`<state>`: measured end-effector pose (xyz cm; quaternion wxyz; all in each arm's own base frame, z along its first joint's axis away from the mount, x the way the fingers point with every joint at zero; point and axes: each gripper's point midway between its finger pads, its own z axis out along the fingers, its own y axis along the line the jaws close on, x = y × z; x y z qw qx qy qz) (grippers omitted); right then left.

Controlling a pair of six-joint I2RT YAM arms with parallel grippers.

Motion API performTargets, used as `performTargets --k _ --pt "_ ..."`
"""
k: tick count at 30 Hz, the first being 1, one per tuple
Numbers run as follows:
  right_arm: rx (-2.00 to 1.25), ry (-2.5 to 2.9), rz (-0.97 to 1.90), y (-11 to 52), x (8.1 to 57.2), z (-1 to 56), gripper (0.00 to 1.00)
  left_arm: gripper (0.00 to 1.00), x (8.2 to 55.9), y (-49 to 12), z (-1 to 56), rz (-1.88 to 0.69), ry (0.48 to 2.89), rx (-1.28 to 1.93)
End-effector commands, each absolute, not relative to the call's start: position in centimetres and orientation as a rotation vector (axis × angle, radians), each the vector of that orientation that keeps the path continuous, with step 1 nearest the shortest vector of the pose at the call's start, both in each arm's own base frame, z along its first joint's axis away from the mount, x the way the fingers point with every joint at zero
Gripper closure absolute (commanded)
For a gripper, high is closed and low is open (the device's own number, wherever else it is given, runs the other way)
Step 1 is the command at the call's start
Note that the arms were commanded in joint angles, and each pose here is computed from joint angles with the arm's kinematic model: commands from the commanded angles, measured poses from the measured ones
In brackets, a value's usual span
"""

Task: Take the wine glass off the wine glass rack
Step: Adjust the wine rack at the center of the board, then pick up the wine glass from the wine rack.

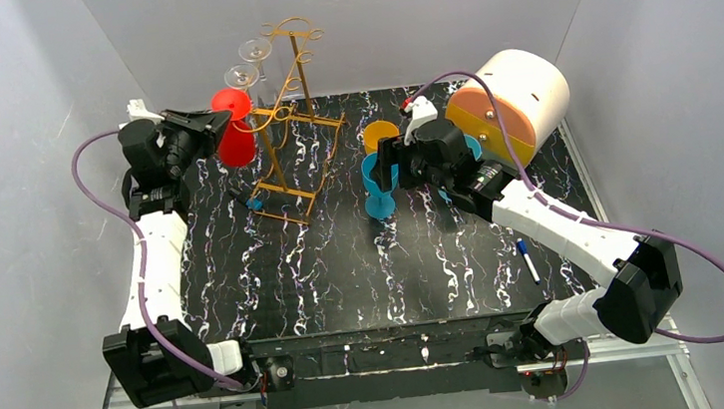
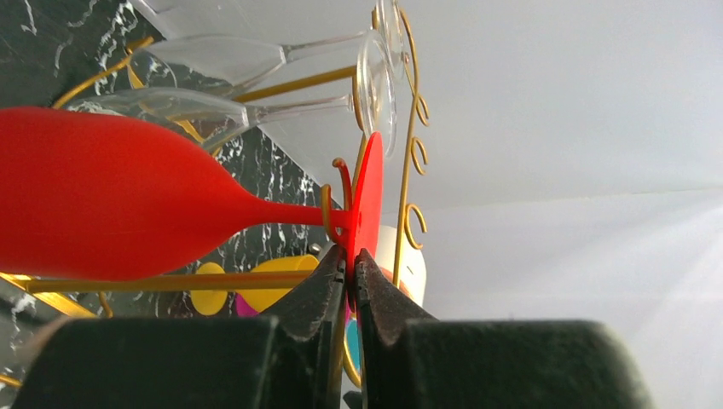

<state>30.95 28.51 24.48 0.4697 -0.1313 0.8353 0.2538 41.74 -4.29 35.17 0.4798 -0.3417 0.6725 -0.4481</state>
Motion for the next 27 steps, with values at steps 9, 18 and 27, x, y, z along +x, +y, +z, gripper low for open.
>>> performTargets --k 9,18,27 --pt "-0.295 1.999 0.631 28.1 31.7 26.0 0.15 0.93 38.1 -4.8 34.4 -0.994 1.655 -0.856" --pt "-0.286 1.991 0.628 27.7 31.7 26.3 0.15 0.71 39.4 -4.6 33.8 -0.882 1.78 -0.739" --pt "-0.282 1.99 0.617 27.3 32.0 26.3 0.15 0.45 39.5 -2.8 33.1 -0.676 1.88 -0.673"
